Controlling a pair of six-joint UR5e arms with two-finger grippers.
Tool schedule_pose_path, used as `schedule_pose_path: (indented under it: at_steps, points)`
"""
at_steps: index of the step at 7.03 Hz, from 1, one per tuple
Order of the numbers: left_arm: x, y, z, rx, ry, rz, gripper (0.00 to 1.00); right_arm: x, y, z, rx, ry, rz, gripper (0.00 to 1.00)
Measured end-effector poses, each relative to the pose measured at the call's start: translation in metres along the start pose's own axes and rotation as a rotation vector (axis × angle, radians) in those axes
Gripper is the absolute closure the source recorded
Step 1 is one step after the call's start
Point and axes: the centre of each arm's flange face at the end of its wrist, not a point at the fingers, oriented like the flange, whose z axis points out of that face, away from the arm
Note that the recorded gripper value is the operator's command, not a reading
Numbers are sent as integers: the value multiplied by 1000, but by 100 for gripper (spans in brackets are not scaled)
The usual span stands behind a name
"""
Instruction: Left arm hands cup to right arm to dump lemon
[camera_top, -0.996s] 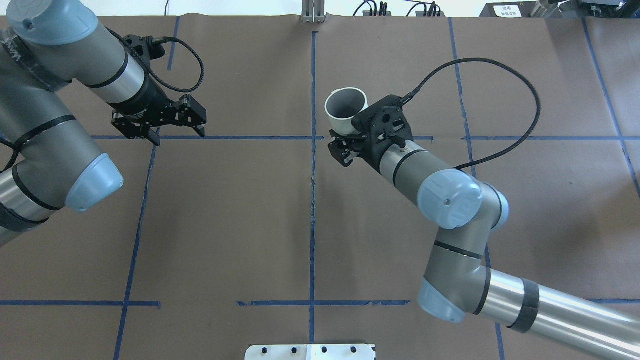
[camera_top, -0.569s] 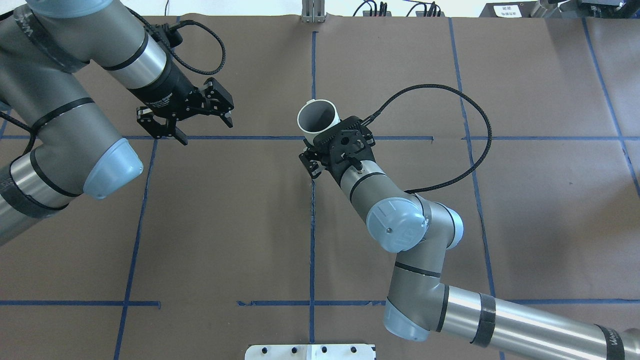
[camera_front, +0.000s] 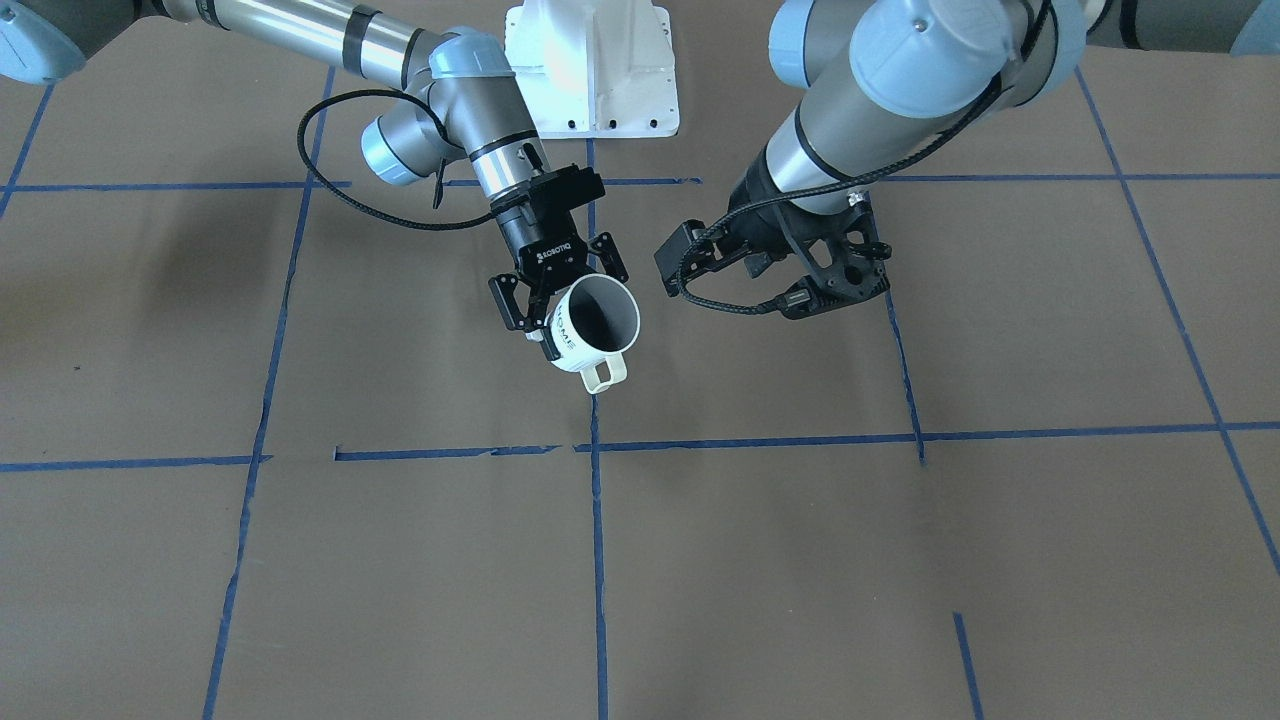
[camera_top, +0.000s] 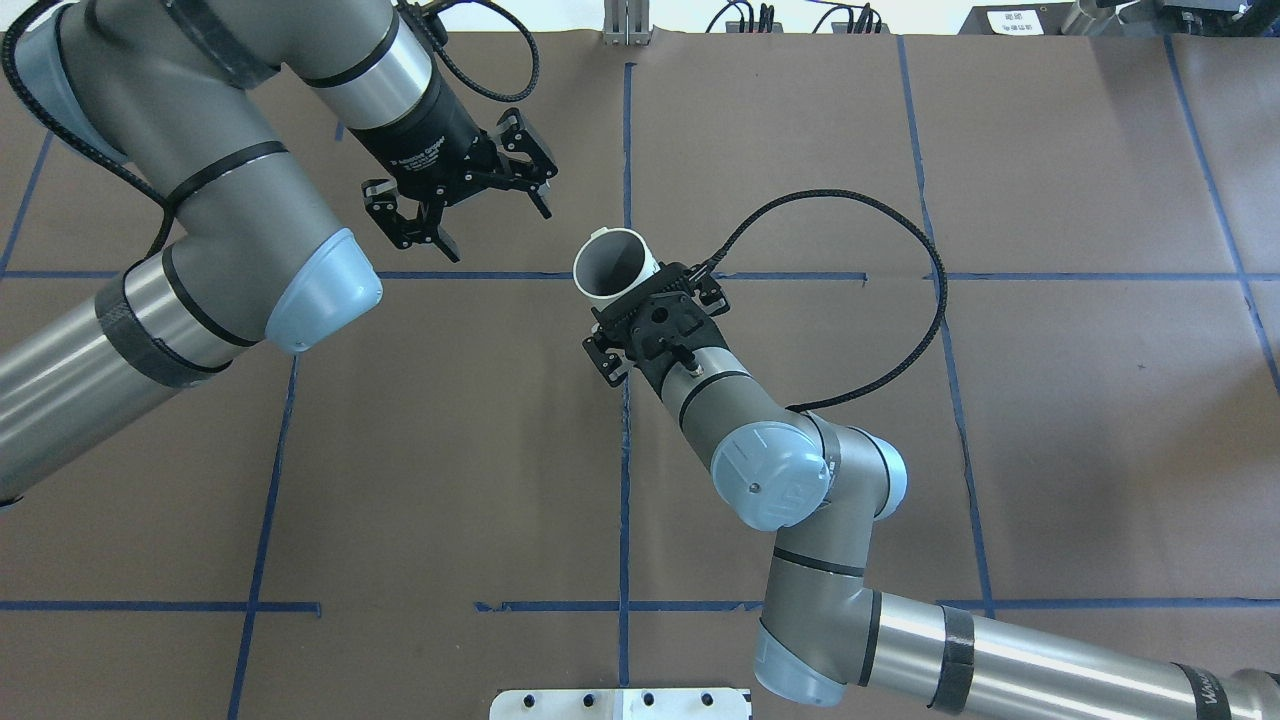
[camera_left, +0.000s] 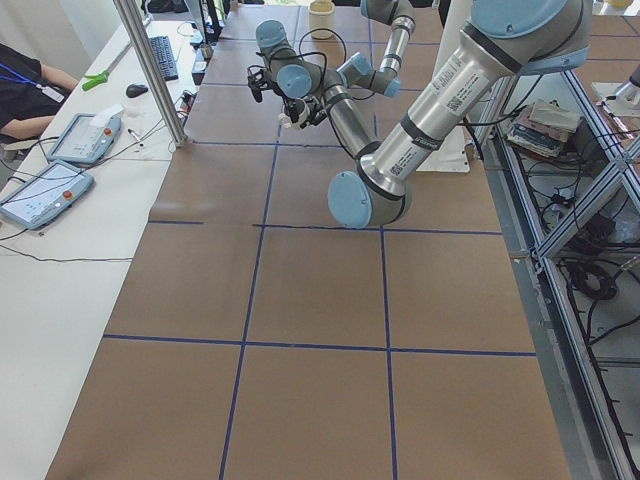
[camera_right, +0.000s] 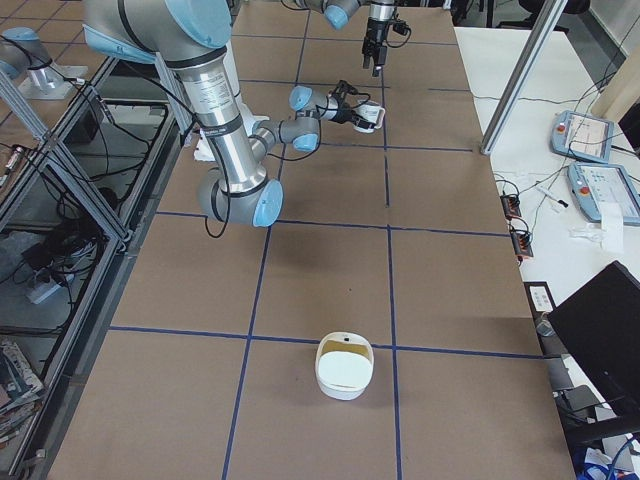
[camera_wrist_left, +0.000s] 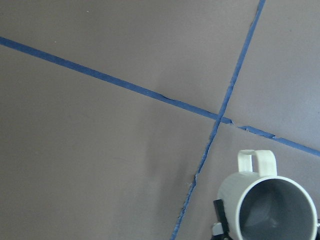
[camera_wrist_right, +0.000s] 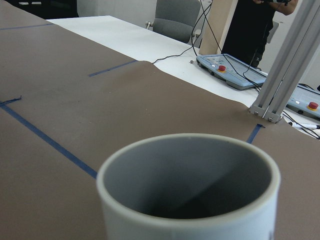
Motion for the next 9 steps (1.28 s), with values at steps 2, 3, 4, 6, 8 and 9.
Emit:
schedule_pose_path:
  at_steps: [2,3,4,6,8,9]
  points:
    - [14,2,19,-18,-17,-37,10,-8,-8,-2,10,-10,-12,33]
    - [15,5,27,-28,-24,-42,15,-10,-11,-2,14,-13,-8,33]
    - [16,9,35,-37,-31,-44,24,-11,-13,-3,18,-15,-2,33]
    - [16,15,42,-47,-36,-50,32,-12,-15,-3,25,-19,12,33]
    - [16,16,43,-48,-37,-55,33,-14,-19,-4,32,-24,49,33]
    - [15,16,45,-49,-34,-50,34,-15,-21,-5,34,-26,79,33]
